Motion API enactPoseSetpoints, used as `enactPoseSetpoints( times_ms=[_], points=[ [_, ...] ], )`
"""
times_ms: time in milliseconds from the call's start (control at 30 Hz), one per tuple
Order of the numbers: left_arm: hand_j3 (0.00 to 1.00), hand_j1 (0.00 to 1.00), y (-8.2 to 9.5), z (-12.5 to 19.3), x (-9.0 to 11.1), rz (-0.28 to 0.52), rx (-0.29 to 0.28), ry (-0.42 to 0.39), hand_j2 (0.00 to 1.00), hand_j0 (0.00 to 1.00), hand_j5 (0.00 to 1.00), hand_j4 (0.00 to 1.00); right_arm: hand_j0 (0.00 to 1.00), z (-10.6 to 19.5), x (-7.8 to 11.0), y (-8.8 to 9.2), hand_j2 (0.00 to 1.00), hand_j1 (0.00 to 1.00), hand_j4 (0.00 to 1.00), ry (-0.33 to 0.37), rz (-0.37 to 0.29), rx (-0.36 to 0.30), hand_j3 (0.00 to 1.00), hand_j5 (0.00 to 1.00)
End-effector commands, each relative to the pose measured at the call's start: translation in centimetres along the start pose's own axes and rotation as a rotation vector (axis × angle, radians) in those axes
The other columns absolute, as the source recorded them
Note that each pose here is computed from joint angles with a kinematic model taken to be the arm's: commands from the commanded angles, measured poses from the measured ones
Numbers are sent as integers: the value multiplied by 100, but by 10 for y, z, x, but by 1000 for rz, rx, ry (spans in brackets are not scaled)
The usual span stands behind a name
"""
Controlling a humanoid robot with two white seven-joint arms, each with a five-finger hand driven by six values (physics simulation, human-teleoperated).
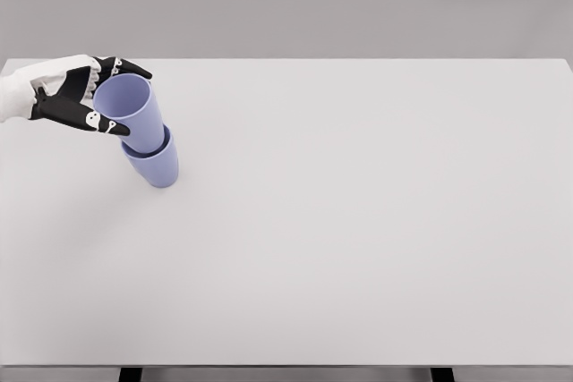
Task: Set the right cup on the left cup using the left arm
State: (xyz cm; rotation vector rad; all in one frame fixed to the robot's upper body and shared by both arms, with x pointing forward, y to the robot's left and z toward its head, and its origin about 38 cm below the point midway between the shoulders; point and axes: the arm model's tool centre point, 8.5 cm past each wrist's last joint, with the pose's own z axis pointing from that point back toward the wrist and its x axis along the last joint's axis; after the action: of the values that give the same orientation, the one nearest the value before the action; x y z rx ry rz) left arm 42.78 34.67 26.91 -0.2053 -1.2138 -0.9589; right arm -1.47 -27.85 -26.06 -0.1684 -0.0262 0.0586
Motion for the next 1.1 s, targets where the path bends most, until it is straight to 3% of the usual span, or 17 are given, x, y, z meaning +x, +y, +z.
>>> enactPoseSetpoints(
  times_ms=[0, 467, 833, 967, 1067],
  points=[
    [77, 77, 0, 0, 0, -1, 0, 0, 77, 77, 77, 77, 100, 0, 0, 0, 100, 100, 100, 0, 0, 0, 100, 100],
    [89, 89, -2, 0, 0, -8, -2, 3, 89, 89, 89, 89, 100, 0, 0, 0, 100, 100, 100, 0, 0, 0, 100, 100],
    [90, 90, -2, 0, 3, -16, -4, -3, 90, 90, 90, 90, 100, 0, 1, 0, 100, 100, 100, -1, 0, 0, 100, 100],
    [100, 100, -2, 2, 3, -18, -2, -3, 100, 100, 100, 100, 100, 0, 0, 0, 100, 100, 100, 0, 0, 0, 100, 100],
    [100, 100, -2, 2, 5, -24, -3, -8, 100, 100, 100, 100, 100, 0, 0, 0, 100, 100, 100, 0, 0, 0, 100, 100]
  ],
)
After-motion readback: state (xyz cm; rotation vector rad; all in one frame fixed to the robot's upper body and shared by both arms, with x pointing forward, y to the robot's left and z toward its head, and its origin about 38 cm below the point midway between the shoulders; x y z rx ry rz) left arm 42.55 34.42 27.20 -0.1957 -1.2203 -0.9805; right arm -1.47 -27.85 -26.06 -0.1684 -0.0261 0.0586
